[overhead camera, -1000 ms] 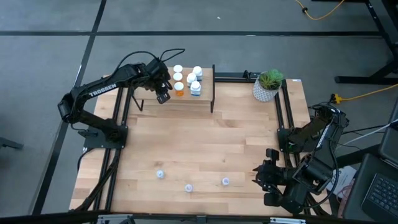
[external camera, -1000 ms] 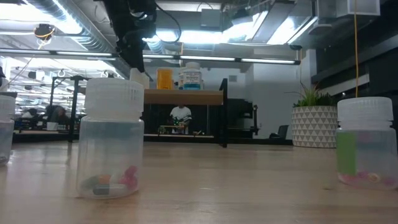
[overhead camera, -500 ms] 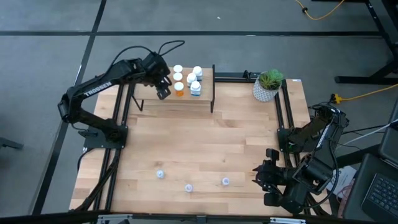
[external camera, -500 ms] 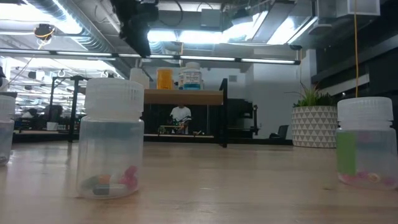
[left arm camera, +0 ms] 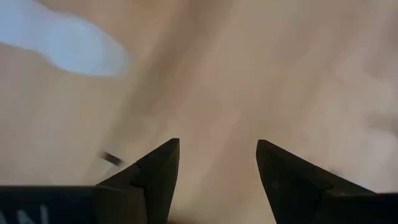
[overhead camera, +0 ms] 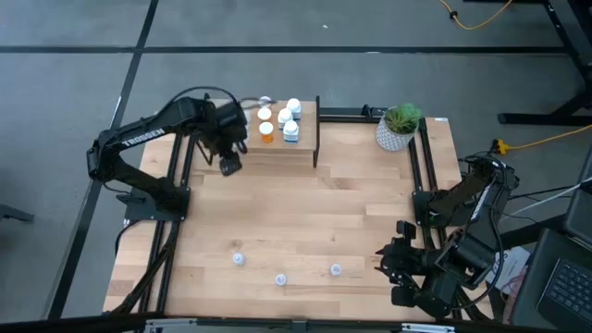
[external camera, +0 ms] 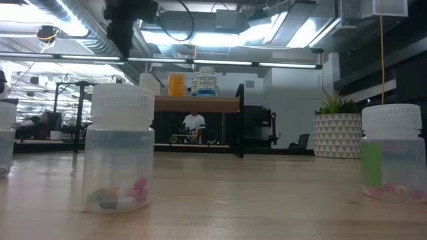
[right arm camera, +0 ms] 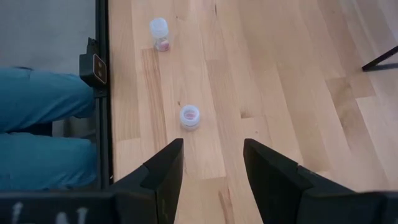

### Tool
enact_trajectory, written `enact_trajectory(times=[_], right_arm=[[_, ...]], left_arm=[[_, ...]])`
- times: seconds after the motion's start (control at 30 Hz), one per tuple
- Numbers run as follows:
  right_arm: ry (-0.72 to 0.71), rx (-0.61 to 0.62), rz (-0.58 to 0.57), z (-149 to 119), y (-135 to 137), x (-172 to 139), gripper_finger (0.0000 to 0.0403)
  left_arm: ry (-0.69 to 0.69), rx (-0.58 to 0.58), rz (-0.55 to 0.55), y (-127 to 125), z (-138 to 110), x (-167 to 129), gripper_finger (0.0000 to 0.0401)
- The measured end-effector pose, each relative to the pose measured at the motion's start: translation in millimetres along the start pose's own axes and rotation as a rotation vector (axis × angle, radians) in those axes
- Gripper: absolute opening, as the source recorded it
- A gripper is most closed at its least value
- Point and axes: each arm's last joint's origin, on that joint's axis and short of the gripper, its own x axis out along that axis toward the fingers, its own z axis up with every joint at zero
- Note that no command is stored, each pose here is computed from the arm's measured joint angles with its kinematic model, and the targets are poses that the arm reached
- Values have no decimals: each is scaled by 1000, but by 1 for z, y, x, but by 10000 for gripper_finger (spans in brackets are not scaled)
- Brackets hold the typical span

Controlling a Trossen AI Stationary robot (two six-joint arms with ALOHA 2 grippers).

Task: Pick and place medicine bottles onto shelf by color
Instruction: Move the pill bottles to the center of the table

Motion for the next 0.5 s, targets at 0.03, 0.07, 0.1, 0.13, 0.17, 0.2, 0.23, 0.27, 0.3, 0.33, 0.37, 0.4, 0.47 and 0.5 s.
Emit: enact_trajectory(times=[0.03,0.07,0.1,0.13,0.17,0.2,0.23,0.27,0.3,0.33,0.37,0.4,0.47,0.5], right_arm=[[1,27,-6,1,0,2,171],[8,56,-12,2,0,4,171],[15,88,-20,4,0,8,171],[28,122,-31,5,1,13,171],[45,154,-42,6,2,19,171],[67,184,-52,7,4,25,171],[94,206,-61,7,6,32,171],[126,225,-70,6,9,39,171],[161,236,-78,5,13,47,171],[198,244,-85,3,17,54,171],[232,243,-93,1,21,62,171],[267,247,-98,-2,26,69,171],[323,255,-107,-8,35,83,171],[340,255,-109,-10,39,90,171]], left_arm=[[21,13,-20,-7,-3,0,206],[42,26,-39,-14,-6,0,206],[62,49,-58,-21,-9,0,206],[79,79,-72,-28,-12,0,206],[94,111,-80,-35,-15,0,206],[108,139,-84,-41,-18,0,206],[121,157,-88,-48,-22,0,206],[132,166,-92,-55,-25,-1,206],[141,172,-93,-61,-29,-1,206],[144,182,-88,-68,-32,-1,206],[142,195,-80,-74,-35,-2,206],[139,209,-69,-80,-39,-2,206],[135,239,-58,-91,-46,-3,206],[139,254,-60,-95,-49,-3,206]])
